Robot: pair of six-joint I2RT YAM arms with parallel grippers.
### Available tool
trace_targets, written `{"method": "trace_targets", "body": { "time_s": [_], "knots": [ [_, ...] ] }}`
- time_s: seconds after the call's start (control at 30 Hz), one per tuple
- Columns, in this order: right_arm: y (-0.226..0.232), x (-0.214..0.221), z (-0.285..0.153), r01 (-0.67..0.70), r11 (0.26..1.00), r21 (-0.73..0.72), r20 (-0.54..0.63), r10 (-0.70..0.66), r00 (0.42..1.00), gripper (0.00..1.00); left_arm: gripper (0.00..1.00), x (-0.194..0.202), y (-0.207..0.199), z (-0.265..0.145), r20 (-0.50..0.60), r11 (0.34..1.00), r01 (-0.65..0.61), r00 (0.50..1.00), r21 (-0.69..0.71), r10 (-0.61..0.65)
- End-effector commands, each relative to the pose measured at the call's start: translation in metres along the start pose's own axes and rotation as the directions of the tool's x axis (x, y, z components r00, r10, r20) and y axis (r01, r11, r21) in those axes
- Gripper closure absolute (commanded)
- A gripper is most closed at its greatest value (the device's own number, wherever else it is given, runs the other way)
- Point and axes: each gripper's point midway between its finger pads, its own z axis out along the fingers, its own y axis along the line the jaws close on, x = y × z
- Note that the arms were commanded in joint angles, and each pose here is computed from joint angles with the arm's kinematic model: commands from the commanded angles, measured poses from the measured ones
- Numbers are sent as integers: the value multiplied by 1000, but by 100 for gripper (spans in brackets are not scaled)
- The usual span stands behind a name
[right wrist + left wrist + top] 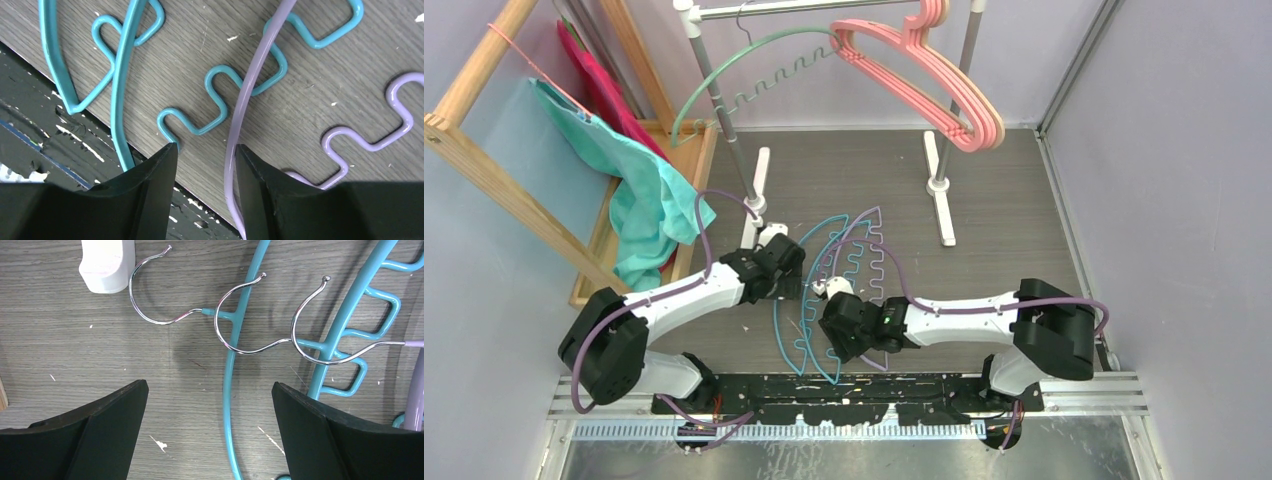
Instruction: Organize the hangers
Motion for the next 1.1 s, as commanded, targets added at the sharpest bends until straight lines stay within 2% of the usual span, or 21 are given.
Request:
{"method": "trace_targets", "body": {
  "time_s": [0.0,0.13,0.3,0.33,0.47,0.63,0.8,0.93,1.07],
  "knots": [
    [1,8,5,-49,999,11,4,49,999,50,2,-11,2,-4,53,999,47,997,4,-47],
    [-26,19,8,-85,987,139,15,83,996,53,2,-10,2,-6,60,998,54,997,11,-54],
    [-40,33,15,-64,980,189,-9,67,998,53,2,-7,3,-5,56,998,55,997,11,-56],
    [-41,35,17,-63,979,192,-14,67,998,56,2,-6,4,-4,54,998,56,997,8,-56],
    [-44,31,12,-91,976,199,23,88,996,97,2,-5,4,-4,50,998,57,997,5,-57],
    [-52,-14,-24,-169,958,233,209,120,970,99,2,-6,6,-5,60,998,61,996,1,-61],
    [-55,-87,-79,-287,941,178,445,183,876,99,2,-10,8,-13,83,997,79,993,19,-80],
    [-42,-150,-124,-337,940,-57,582,305,754,99,2,-15,9,-19,102,996,89,991,28,-91],
    [-23,-205,-168,-301,916,-265,670,400,625,99,2,-16,10,-22,108,995,91,990,30,-94]
  ]
}}
